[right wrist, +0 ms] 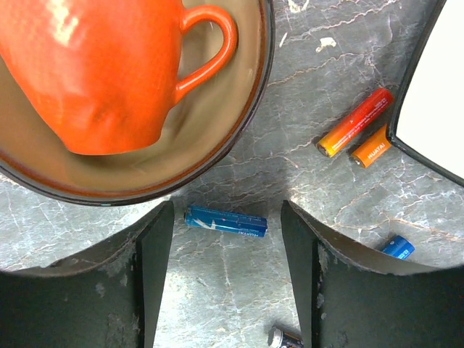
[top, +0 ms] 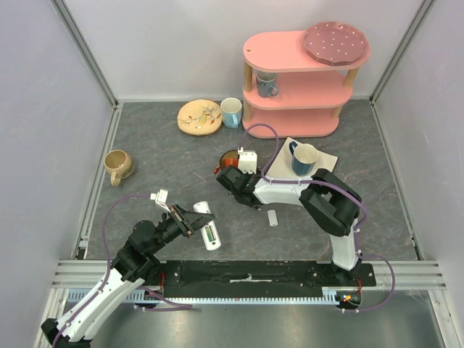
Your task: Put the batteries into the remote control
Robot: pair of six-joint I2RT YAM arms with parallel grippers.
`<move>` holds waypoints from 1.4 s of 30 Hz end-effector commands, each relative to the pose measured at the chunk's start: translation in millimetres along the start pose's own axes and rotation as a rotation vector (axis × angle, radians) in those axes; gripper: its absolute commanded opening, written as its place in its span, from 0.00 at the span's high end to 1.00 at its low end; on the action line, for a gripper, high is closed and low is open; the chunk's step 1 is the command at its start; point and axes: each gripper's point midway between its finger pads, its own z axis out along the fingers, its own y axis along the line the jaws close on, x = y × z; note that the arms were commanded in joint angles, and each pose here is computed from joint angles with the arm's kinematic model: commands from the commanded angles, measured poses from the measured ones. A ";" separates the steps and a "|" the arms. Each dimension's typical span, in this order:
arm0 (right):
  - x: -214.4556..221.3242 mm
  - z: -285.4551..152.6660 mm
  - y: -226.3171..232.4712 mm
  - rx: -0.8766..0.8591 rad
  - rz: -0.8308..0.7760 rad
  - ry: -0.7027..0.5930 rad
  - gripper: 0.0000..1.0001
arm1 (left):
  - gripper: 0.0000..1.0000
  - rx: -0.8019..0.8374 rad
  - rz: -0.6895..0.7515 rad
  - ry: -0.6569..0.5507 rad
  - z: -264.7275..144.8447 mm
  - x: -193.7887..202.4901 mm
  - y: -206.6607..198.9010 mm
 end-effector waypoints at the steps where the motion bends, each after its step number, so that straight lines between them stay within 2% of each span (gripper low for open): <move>1: -0.7 4.8 4.5 -0.001 0.032 -0.009 0.34 | 0.98 0.031 0.008 -0.020 1.4 0.2 5.3; 10: 8.5 4.8 0.9 -0.001 0.037 0.013 0.44 | 0.98 0.036 0.008 -0.021 1.1 0.0 3.8; 13: 10.8 3.3 -1.0 -0.001 0.037 0.018 0.53 | 0.98 0.034 0.008 -0.021 1.3 0.0 4.6; 16: 10.0 -0.4 -6.1 0.000 0.029 0.015 0.66 | 0.98 0.038 0.010 -0.021 1.2 -0.2 3.5; 17: 7.2 -2.8 -7.8 0.001 0.021 0.005 0.76 | 0.98 0.036 0.013 -0.022 1.2 -0.4 3.7; 21: -10.8 -23.1 -18.5 -0.014 -0.055 -0.044 0.97 | 0.98 0.040 0.022 -0.027 0.6 -2.2 0.8; 22: -25.4 -37.8 -18.6 -0.046 -0.103 -0.071 1.00 | 0.98 0.037 0.023 -0.028 0.8 -2.2 1.6; 24: -32.6 -51.8 -22.8 -0.092 -0.184 -0.082 1.00 | 0.98 0.036 0.030 -0.029 0.2 -3.1 0.3; 25: -49.4 -67.8 -20.9 -0.146 -0.215 -0.117 1.00 | 0.98 0.031 0.029 -0.030 0.2 -3.1 1.5; 26: -54.0 -75.6 -22.1 -0.187 -0.340 -0.128 1.00 | 0.98 0.029 0.034 -0.030 0.2 -3.0 2.1; 28: -52.7 -99.8 -7.6 -0.379 -0.496 -0.120 1.00 | 0.98 0.029 0.037 -0.035 0.2 -4.0 1.8; 29: -51.2 -106.2 -7.6 -0.438 -0.664 -0.132 1.00 | 0.98 0.027 0.040 -0.035 0.4 -4.0 2.7; 31: -38.3 -128.0 -0.5 -0.596 -0.796 -0.089 1.00 | 0.98 0.031 0.041 -0.041 0.4 -5.2 1.2; 33: -36.1 -133.3 -4.9 -0.643 -0.967 -0.107 1.00 | 0.98 0.037 0.042 -0.046 0.7 -6.3 0.0; 37: -24.6 -141.1 -3.8 -0.755 -1.097 -0.171 1.00 | 0.98 0.043 0.044 -0.034 0.3 -4.2 -1.2; 40: -4.2 -138.1 4.3 -0.848 -1.224 -0.171 1.00 | 0.98 0.046 0.061 -0.031 -2.3 -5.3 -6.4; 42: 0.1 -135.3 8.6 -0.858 -1.234 -0.163 1.00 | 0.98 0.044 0.068 -0.029 -3.1 -5.3 -7.3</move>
